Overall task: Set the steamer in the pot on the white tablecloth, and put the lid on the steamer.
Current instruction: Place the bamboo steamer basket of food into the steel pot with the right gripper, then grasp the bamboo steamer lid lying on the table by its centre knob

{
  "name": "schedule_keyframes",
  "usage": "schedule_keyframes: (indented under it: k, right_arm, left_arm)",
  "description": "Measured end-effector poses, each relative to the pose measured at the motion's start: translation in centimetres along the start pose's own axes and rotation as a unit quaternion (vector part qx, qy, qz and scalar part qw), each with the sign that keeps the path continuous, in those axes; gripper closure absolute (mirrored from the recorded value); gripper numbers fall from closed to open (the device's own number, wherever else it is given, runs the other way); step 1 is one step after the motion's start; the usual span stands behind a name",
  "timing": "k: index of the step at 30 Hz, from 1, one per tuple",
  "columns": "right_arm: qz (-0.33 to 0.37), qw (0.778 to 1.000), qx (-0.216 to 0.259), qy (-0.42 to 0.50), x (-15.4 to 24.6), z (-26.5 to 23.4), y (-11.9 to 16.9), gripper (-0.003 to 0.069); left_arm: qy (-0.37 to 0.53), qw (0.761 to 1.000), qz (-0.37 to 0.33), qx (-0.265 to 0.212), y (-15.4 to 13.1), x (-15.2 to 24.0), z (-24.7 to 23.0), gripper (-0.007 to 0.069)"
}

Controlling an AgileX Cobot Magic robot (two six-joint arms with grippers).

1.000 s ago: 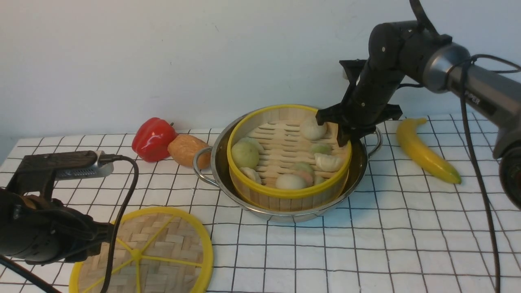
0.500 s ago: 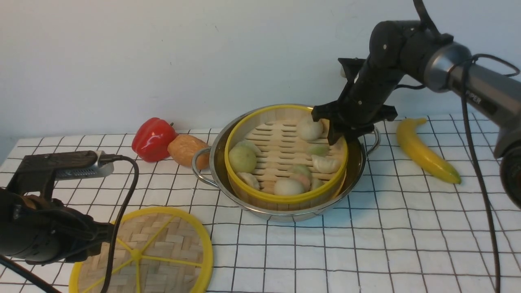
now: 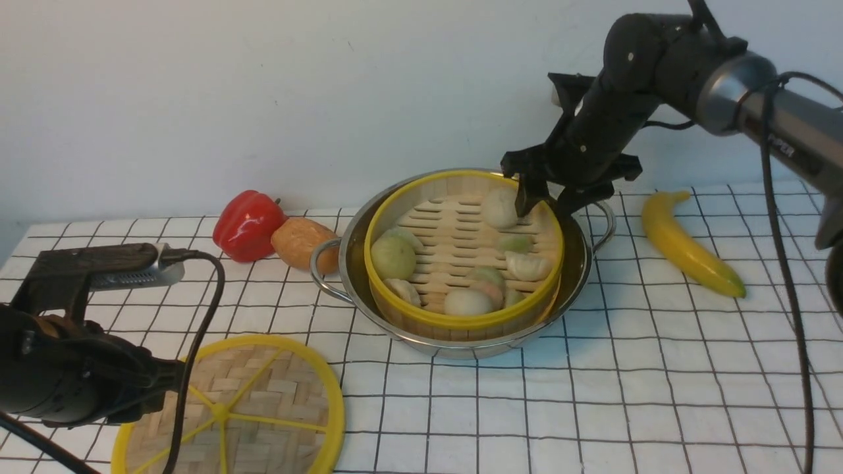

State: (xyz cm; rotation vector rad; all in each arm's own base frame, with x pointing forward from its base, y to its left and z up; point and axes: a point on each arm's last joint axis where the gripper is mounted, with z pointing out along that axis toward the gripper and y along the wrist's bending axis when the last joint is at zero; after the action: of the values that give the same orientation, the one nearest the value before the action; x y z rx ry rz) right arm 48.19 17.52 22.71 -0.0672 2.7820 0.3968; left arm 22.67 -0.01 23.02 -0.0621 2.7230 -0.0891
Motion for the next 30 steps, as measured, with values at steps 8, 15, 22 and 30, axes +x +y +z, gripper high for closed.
schedule_keyframes:
  k: [8, 15, 22, 30]
  right_arm:
    - [-0.035, 0.997, 0.02, -0.062, -0.7, -5.9, 0.6, 0.0202]
    - [-0.091, 0.981, 0.0, -0.169, 0.1, -17.4, 2.3, 0.0202]
    - [-0.122, 0.952, -0.018, -0.28, 3.6, -29.0, 3.2, 0.0202]
    - [-0.139, 0.902, -0.042, -0.407, 10.8, -41.4, 3.1, 0.0202]
  left_arm:
    - [-0.02, 1.0, -0.003, 0.022, -0.4, -0.6, 0.5, 0.0382]
    - [0.013, 0.999, 0.028, 0.042, -1.3, -0.9, 3.9, 0.0382]
    - [0.034, 0.998, 0.039, 0.045, -2.0, -0.8, 6.0, 0.0382]
    - [0.026, 0.998, 0.036, 0.039, -2.0, -1.1, 7.3, 0.0382]
